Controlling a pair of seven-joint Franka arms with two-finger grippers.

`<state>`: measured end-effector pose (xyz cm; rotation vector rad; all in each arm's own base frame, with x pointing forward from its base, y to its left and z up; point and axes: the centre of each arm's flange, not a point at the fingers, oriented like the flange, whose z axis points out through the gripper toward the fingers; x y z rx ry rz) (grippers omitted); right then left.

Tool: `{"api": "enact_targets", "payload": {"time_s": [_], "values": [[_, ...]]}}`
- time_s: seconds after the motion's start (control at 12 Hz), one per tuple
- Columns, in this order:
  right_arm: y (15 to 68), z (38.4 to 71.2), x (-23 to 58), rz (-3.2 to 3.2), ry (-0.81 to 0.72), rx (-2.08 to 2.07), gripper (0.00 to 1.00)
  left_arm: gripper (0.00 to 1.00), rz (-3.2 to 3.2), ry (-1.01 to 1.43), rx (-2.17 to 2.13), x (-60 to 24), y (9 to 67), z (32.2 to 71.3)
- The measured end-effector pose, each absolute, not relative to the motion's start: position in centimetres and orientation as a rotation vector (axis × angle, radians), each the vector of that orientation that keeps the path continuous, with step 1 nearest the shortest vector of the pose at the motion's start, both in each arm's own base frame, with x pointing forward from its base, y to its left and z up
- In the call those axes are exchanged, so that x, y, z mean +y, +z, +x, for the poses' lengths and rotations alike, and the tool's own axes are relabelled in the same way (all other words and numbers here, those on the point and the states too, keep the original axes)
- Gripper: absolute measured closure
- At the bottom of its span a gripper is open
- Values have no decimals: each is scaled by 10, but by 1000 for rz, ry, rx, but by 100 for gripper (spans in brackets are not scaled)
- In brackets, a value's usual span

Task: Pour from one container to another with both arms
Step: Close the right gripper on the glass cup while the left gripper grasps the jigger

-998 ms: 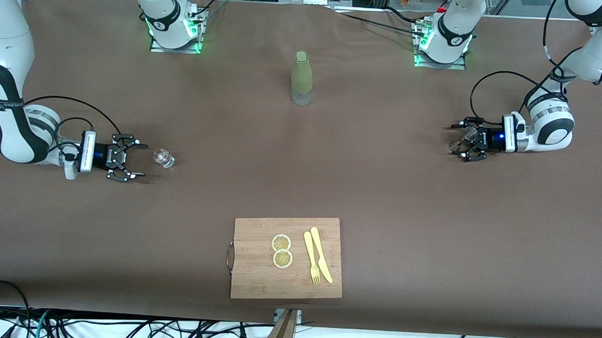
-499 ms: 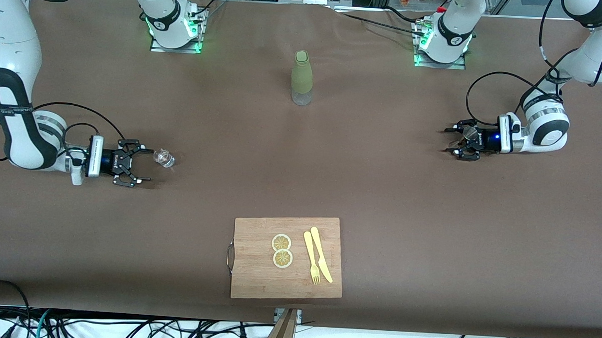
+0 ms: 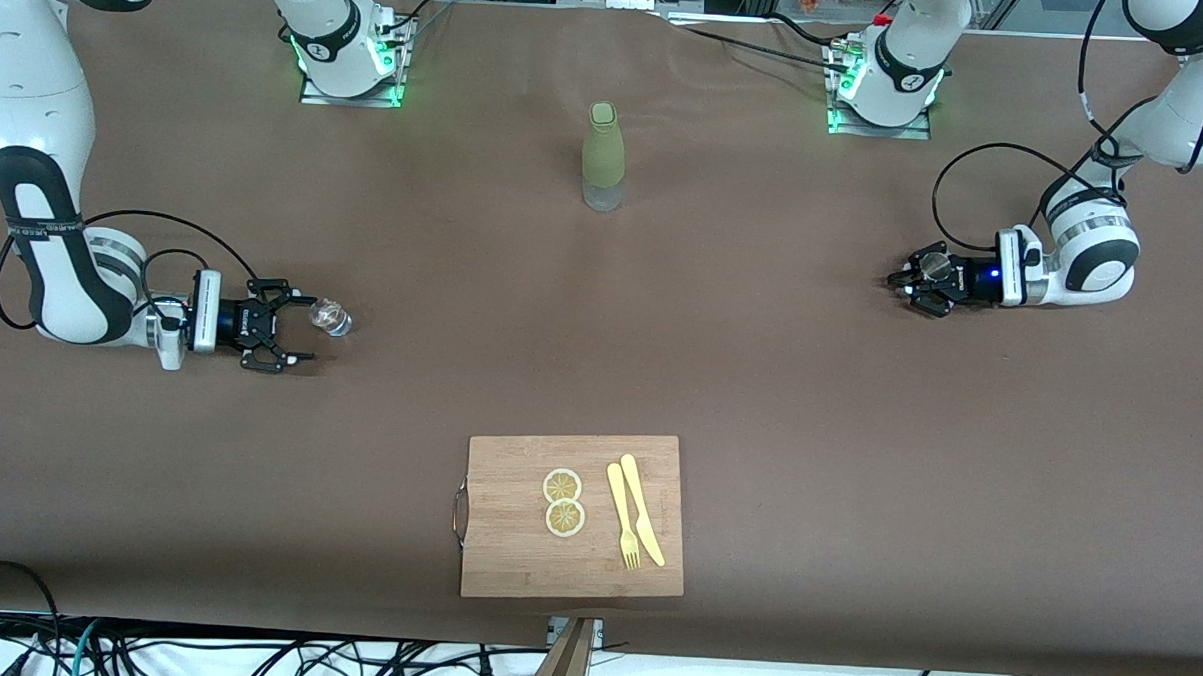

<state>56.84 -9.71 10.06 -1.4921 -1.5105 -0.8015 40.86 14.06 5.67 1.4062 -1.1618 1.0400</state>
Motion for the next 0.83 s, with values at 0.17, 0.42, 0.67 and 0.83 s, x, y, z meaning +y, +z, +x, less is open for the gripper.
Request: {"api": "enact_targets", "payload": {"time_s": [0.17,0.42,0.67,0.83], "values": [[99,567,-95,-1477,-804,-1524,0,91,1404,1043,-1164,141,58,409],[98,568,-87,-1457,-801,-1541,0,91,1401,1054,-1183,144,68,415],[95,567,-76,-1440,-786,-1545,0,91,1386,1064,-1196,142,77,420],[93,565,-70,-1432,-775,-1543,0,91,1375,1073,-1204,137,84,426]]}}
